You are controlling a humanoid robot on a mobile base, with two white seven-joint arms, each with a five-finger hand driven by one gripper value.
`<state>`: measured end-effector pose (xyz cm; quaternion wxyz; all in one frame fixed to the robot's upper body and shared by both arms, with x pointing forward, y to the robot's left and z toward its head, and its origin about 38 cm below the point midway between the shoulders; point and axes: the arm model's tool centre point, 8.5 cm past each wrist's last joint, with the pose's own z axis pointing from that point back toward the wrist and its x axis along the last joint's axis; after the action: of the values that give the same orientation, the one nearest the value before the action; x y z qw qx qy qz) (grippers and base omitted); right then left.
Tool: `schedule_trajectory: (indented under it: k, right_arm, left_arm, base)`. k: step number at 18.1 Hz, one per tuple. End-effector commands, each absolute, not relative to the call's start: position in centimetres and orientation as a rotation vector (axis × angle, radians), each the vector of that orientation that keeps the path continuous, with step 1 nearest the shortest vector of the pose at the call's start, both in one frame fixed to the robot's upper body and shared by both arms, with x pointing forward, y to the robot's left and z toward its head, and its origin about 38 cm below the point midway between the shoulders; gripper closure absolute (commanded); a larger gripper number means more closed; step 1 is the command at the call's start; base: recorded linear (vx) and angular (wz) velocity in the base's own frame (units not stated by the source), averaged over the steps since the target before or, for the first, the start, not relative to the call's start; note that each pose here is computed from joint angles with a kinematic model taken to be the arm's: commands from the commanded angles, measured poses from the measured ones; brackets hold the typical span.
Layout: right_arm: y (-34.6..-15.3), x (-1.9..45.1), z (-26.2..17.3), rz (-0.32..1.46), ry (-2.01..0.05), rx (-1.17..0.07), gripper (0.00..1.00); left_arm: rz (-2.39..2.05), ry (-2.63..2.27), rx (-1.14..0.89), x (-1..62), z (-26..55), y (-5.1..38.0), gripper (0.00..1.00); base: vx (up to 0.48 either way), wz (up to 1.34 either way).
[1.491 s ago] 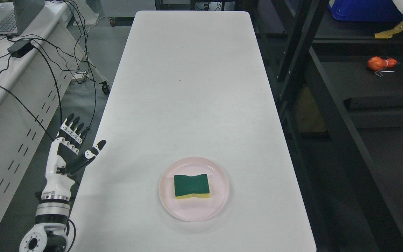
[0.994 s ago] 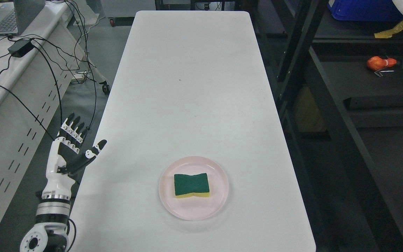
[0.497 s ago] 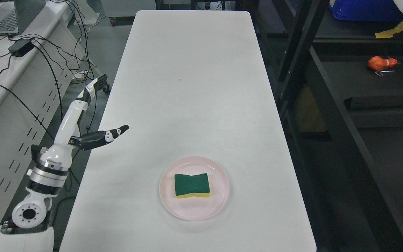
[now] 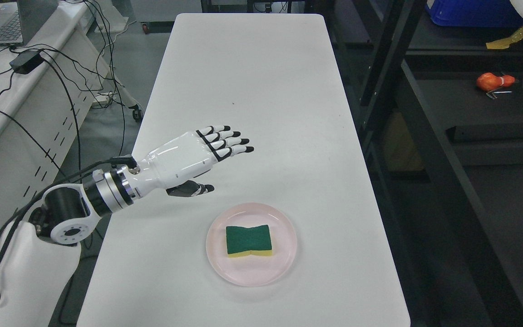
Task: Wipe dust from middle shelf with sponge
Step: 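Lower the left hand onto the green-and-yellow sponge and grasp it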
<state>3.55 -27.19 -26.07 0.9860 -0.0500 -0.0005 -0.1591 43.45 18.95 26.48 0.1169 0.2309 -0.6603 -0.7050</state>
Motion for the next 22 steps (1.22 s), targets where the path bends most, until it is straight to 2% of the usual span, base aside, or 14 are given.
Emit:
schedule_trajectory:
  k: [1, 5, 9, 14, 18, 20, 21, 22]
  right_arm:
    - [-28.4, 4.1, -26.0, -0.321, -0.021, -0.118, 0.0]
    - [-28.4, 4.1, -26.0, -0.319, -0.021, -0.118, 0.0]
    - [-28.4, 4.1, -26.0, -0.319, -0.021, -0.118, 0.0]
    - [-28.4, 4.1, -26.0, -0.321, -0.021, -0.118, 0.0]
    - [-28.4, 4.1, -26.0, -0.321, -0.021, -0.118, 0.0]
    - [-28.4, 4.1, -26.0, -0.319, -0.021, -0.118, 0.0]
    - [-28.4, 4.1, -26.0, -0.319, -0.021, -0.118, 0.0]
    - [-28.4, 4.1, -26.0, -0.319, -0.021, -0.118, 0.0]
  left_arm:
    - [-2.698, -1.567, 0.565, 41.0, 19.8, 12.6, 0.06]
    - [-2.79, -1.631, 0.478, 38.0, 19.2, 8.4, 0.05]
    - [-2.828, -1.625, 0.441, 36.2, 18.7, 7.0, 0.04]
    - [-2.859, -1.529, 0.432, 36.0, 18.1, 7.1, 0.04]
    - [-2.837, -1.53, 0.474, 36.6, 19.1, 7.1, 0.08]
    - [-2.791, -1.531, 0.514, 37.4, 20.4, 7.3, 0.21]
    - [-2.735, -1.573, 0.489, 37.5, 21.0, 7.4, 0.33]
    - [-2.658, -1.65, 0.401, 37.3, 21.5, 7.4, 0.54]
  base:
    - [0.0, 0.0]
    - [0.0, 0.0]
    - [0.0, 0.0]
    - [0.0, 0.0]
    - [0.0, 0.0]
    - [0.0, 0.0]
    - [0.0, 0.0]
    - [0.0, 0.0]
